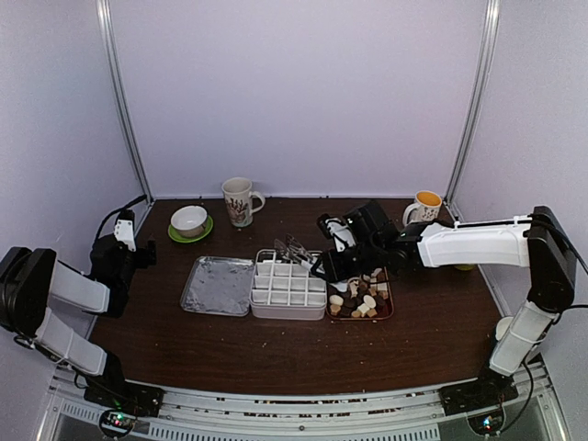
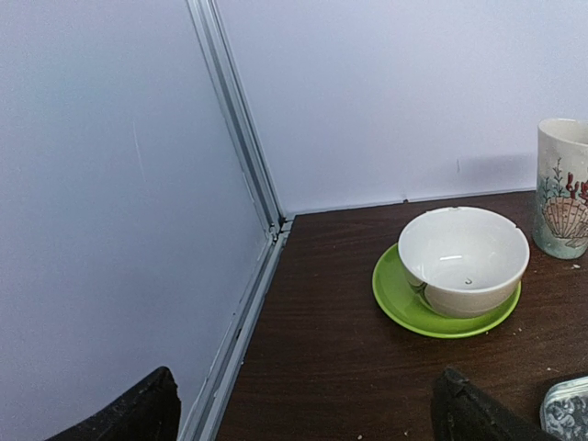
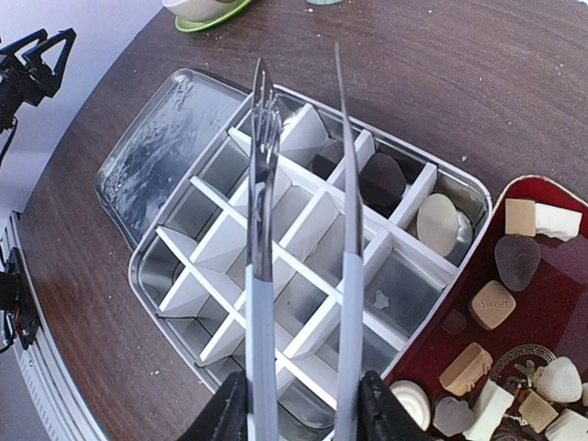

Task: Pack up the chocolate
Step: Place the fake chocolate in the empty pocket of the box, then pick up the fake chocolate from the plate.

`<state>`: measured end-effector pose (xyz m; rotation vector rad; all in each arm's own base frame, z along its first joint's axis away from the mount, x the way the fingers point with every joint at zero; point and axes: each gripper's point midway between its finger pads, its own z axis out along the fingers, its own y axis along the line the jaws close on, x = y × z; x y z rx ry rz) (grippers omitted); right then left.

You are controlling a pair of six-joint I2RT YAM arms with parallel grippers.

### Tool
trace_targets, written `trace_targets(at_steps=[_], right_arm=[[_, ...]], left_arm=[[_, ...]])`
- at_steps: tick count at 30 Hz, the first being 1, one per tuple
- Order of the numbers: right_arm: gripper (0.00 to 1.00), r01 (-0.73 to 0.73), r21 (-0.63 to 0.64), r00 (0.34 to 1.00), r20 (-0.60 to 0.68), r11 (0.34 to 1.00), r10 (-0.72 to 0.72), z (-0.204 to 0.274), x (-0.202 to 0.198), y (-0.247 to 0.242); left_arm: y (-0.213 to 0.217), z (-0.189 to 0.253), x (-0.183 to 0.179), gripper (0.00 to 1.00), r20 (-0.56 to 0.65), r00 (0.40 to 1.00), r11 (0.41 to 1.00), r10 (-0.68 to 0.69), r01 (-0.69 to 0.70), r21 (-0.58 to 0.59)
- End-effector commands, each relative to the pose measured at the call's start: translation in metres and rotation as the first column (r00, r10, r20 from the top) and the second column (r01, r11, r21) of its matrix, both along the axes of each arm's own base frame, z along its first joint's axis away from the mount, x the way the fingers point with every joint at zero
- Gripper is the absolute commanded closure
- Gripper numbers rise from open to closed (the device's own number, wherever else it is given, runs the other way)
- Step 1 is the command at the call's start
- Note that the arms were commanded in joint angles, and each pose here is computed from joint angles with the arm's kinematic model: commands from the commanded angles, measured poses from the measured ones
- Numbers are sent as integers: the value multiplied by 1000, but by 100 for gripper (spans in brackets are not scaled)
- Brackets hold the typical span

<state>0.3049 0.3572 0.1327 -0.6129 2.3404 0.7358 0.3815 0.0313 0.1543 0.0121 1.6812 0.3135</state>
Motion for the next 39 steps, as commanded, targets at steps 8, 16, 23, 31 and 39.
trace_targets(at_steps=[8,16,23,31,39], right_arm=[[61,16,24,996,89,1000,-18,32,9,2],[61,59,-32,991,125,998,-55,51,-2,-29],[61,86,-134,995,68,987,-77,48,-34,-73],[61,74,-365,988,-100,928,-118,17,-78,-128],[62,121,-430,967,-154,895,-204,-5,-92,-151]], left_arm=[[2,12,4,2,45,999,1000,1,0,-10],[2,12,4,2,44,999,1000,0,0,-10],[1,12,4,2,45,999,1000,-1,1,-10],[1,13,4,2,46,999,1000,0,1,-10],[1,12,4,2,45,999,1000,-1,2,-10]])
